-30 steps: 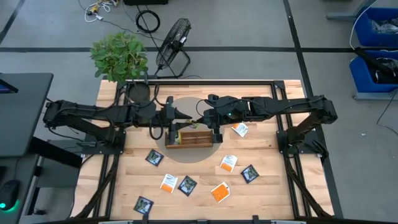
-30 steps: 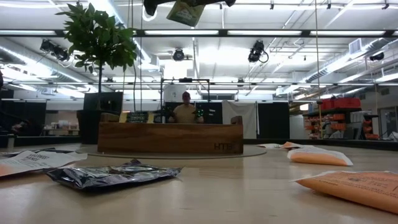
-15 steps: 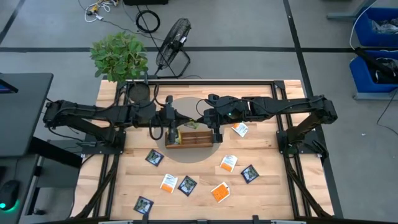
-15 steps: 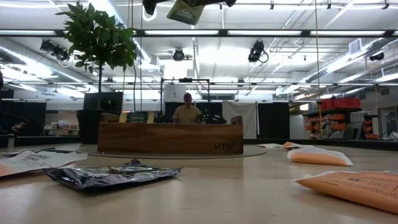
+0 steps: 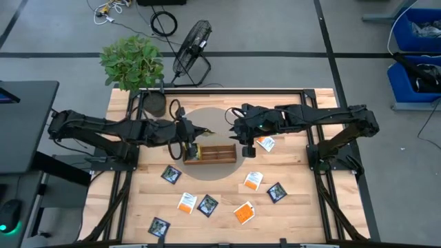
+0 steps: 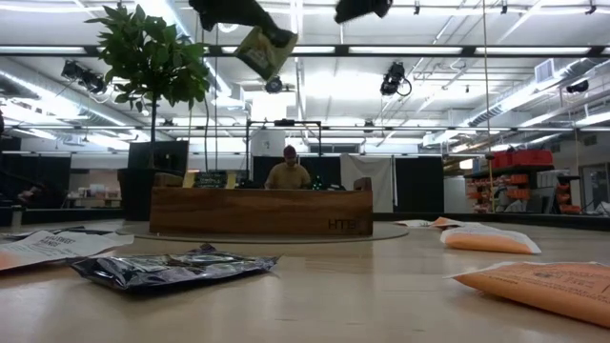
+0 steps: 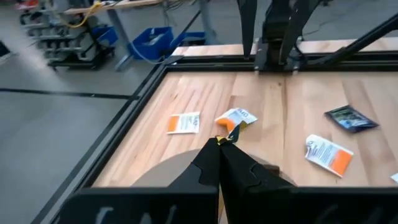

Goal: Pick & Place Tea
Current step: Put the yellow tea bag into the wooden organizer

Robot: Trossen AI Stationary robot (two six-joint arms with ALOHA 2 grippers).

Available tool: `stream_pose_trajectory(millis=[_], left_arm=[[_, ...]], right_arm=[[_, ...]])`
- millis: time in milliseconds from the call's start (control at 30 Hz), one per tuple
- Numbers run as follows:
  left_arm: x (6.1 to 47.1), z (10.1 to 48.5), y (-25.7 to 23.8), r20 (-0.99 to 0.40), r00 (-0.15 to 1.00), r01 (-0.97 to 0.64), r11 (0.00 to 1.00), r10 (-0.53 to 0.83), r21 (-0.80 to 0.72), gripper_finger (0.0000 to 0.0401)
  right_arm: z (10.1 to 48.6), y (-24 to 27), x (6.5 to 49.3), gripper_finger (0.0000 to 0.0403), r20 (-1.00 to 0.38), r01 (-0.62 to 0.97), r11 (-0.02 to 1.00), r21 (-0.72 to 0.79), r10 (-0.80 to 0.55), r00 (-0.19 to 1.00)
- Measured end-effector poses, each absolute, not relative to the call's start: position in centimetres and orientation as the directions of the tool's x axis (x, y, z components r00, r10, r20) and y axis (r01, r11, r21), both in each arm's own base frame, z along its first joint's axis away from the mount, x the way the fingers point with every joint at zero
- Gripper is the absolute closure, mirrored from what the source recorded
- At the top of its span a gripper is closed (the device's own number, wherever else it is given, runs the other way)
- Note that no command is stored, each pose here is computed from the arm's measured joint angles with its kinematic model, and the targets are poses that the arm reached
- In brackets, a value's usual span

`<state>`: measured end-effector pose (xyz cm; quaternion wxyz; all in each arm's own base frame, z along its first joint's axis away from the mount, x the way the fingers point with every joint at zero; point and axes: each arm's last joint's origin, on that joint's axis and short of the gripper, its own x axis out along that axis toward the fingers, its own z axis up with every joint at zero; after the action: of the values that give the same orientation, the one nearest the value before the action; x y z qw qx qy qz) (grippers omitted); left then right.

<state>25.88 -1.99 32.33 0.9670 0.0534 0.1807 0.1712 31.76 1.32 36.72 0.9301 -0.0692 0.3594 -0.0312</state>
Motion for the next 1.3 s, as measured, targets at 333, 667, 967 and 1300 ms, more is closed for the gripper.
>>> stream_pose_trajectory(millis=[333,667,967,1300], left_arm=[[22.6,29.3,-3.3,-0.310,0.834,-0.442,0.889,0.457,0.122,0.0400],[19.3,23.1,-3.3,-0.105,0.904,-0.426,0.892,0.414,-0.150,0.0400],[16.7,18.1,-2.6,-0.005,0.910,-0.392,0.856,0.415,-0.338,0.0400],[15.8,16.6,-2.3,-0.020,0.898,-0.410,0.820,0.440,-0.399,0.0401]], right_arm=[[35.8,2.7,31.2,0.0264,-0.713,0.071,0.984,-0.165,-0.168,0.680],[36.1,3.3,31.8,0.0263,-0.669,0.068,0.986,-0.152,-0.153,0.728],[36.2,3.4,32.2,0.0263,-0.643,0.075,0.987,-0.142,-0.150,0.751],[36.6,3.4,32.6,0.0263,-0.600,0.076,0.987,-0.139,-0.146,0.787]])
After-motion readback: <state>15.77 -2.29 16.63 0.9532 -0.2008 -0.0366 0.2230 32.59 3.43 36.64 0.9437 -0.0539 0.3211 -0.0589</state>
